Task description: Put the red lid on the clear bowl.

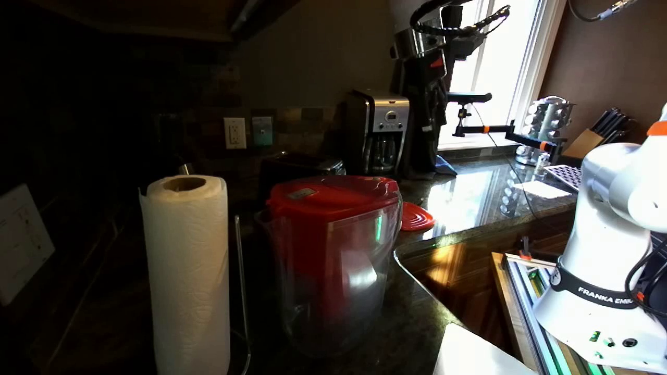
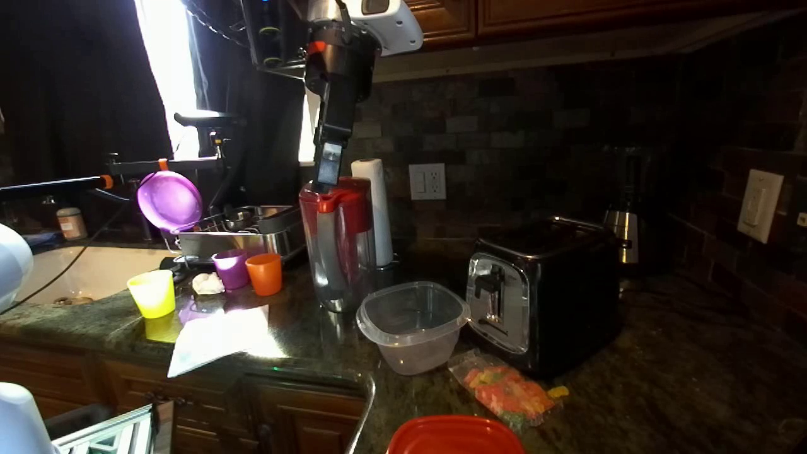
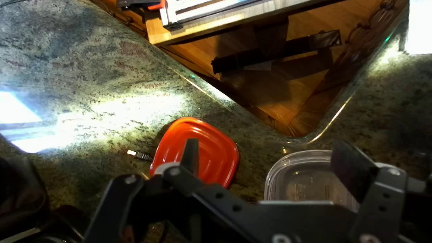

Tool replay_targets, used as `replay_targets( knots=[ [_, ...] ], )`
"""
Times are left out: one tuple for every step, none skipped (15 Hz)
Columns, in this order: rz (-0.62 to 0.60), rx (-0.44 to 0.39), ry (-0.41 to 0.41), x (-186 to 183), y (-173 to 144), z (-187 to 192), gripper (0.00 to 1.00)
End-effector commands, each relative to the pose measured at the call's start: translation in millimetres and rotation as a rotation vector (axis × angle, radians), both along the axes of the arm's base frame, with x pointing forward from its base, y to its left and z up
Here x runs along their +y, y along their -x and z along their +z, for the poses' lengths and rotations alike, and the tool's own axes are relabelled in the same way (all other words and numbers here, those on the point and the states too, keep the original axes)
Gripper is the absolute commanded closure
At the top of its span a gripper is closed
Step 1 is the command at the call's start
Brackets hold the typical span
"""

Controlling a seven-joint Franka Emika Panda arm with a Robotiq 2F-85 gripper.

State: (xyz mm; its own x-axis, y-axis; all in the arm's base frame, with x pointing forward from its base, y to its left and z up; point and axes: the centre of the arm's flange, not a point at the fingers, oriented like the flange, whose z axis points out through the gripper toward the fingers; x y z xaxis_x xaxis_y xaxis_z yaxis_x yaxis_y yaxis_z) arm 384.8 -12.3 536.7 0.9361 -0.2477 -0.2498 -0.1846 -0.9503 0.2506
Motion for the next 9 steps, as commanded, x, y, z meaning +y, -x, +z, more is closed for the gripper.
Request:
replay_targets(
  knots=[
    [0.0,0.0,0.0,0.0,0.0,0.0,0.0],
    [0.0,0.0,0.0,0.0,0.0,0.0,0.0],
    [0.0,0.0,0.0,0.0,0.0,0.0,0.0],
    [0.0,0.0,0.0,0.0,0.0,0.0,0.0],
    [0.0,0.0,0.0,0.0,0.0,0.0,0.0],
    [0.0,0.0,0.0,0.0,0.0,0.0,0.0],
    [0.0,0.0,0.0,0.0,0.0,0.0,0.0],
    [-0.002,0.001,0.002,-2.0,0.4,-1.7,0.0],
    [-0.008,-0.003,-0.001,-6.0,1.6,-4.0,0.0]
  ],
)
